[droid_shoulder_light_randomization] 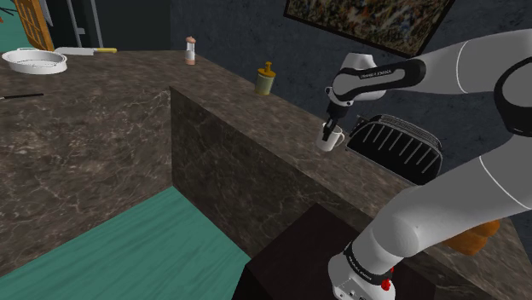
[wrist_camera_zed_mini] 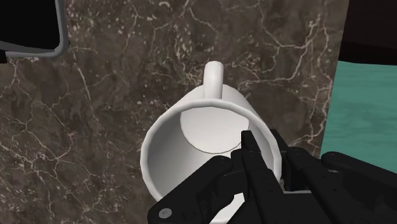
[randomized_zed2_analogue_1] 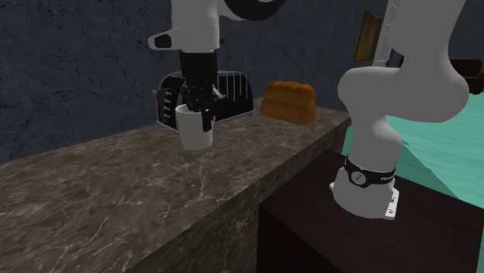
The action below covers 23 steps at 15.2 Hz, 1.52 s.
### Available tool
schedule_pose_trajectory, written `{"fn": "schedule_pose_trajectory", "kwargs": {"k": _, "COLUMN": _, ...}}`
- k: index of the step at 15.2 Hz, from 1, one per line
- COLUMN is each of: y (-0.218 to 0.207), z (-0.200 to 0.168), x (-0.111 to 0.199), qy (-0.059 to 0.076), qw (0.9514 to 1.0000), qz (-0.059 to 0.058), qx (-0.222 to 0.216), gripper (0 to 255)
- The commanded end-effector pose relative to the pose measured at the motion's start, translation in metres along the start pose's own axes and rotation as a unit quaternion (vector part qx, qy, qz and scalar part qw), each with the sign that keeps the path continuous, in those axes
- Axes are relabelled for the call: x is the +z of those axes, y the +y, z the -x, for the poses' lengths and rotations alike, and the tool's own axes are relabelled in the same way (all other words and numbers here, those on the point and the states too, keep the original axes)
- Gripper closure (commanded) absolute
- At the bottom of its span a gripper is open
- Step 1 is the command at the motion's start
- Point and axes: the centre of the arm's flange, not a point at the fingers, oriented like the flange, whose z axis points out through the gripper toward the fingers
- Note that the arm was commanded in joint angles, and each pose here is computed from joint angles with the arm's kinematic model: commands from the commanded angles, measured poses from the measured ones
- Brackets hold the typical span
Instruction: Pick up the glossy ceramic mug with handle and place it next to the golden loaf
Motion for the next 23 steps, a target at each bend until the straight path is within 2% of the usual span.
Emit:
{"fn": "schedule_pose_trajectory", "kwargs": {"k": 1, "y": 0.001, "z": 0.001, "x": -0.011, "qy": 0.000, "qw": 1.0000, "qz": 0.000, "qx": 0.000, "gripper": 255}}
{"fn": "schedule_pose_trajectory", "kwargs": {"k": 23, "y": 0.008, "z": 0.008, "x": -0.126, "qy": 0.000, "qw": 1.0000, "qz": 0.000, "qx": 0.000, "gripper": 255}}
